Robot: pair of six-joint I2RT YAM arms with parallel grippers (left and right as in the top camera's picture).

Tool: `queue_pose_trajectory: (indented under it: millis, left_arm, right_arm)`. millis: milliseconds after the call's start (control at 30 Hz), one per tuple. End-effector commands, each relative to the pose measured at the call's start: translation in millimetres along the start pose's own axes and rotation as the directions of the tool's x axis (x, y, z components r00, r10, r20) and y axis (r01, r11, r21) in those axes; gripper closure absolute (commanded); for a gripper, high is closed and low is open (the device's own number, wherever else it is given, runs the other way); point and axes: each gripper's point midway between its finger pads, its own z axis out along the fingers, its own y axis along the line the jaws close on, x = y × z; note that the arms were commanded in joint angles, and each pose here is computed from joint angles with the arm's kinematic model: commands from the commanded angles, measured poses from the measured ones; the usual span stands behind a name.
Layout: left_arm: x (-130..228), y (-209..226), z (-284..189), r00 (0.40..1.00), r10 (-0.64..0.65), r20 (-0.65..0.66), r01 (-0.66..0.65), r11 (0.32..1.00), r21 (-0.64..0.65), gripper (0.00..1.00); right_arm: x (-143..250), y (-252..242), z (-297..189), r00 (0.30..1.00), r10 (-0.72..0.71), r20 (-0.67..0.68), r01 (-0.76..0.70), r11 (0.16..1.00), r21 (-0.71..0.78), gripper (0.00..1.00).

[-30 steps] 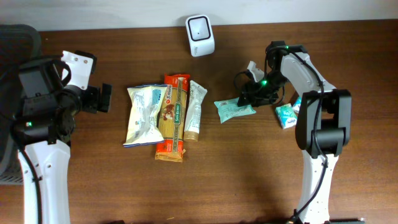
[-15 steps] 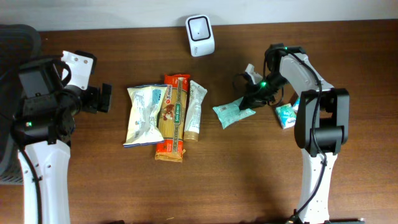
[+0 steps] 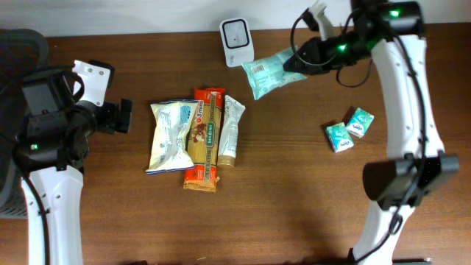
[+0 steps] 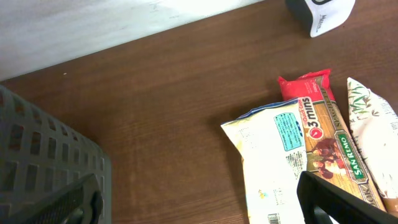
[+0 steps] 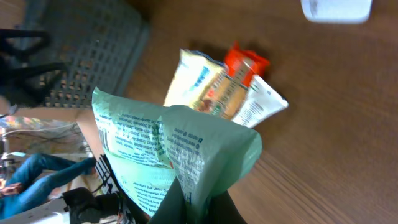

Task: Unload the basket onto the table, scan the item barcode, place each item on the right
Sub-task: 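Carry the mint-green packet to the scanner and hold it over the window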

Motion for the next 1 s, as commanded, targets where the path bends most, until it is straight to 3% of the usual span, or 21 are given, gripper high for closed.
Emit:
queue_pose_trajectory:
  millis: [0,267,367,500,600,733,967]
  left_arm:
    - [-2.7,1.9,-4.7,1.000,0.016,0.013,-0.016,1.000,-0.010,0.01]
    - [-2.8,1.9,-4.7,1.000,0.016,0.013,-0.016,1.000,-0.009,0.01]
    - [-2.7,1.9,-4.7,1.000,0.016,0.013,-0.016,1.000,-0.010,0.01]
    - [-2.7,1.9,-4.7,1.000,0.016,0.013,-0.016,1.000,-0.010,0.01]
    - [-2.7,1.9,-4.7,1.000,0.016,0.013,-0.016,1.000,-0.010,0.01]
    - [-2.7,1.9,-4.7,1.000,0.016,0.012,-0.016,1.000,-0.009,0.01]
    - [-2.7,1.9,-4.7,1.000,0.016,0.013,-0.016,1.000,-0.010,0.01]
  right_arm:
    - [-1.3,54.9,-23.8,0.993,-0.103,0.059,0.104,0.994,-0.019,0.96]
    - [12.0,91.7,-24.8,0.975,-0.221,0.023,0.214,0.960,0.182,0.96]
    - [-2.8,79.7,-3.8,0.962,-0.272,0.002,0.249,0.887,0.389,0.96]
    - [-43.0,58.6,16.2,0.916,-0.400,-0.008,0.292,0.655,0.697,0.96]
    - [-75.6,42.2,27.0,0.878,-0.478,-0.016,0.280,0.487,0.828,0.96]
    - [-125.8,22.2,60.7,0.743,-0.653,-0.148,0.420,0.283,0.862,0.96]
    - [-194.1,-14.9,81.4,0.572,-0.774,-0.271,0.396,-0.029,0.918,0.96]
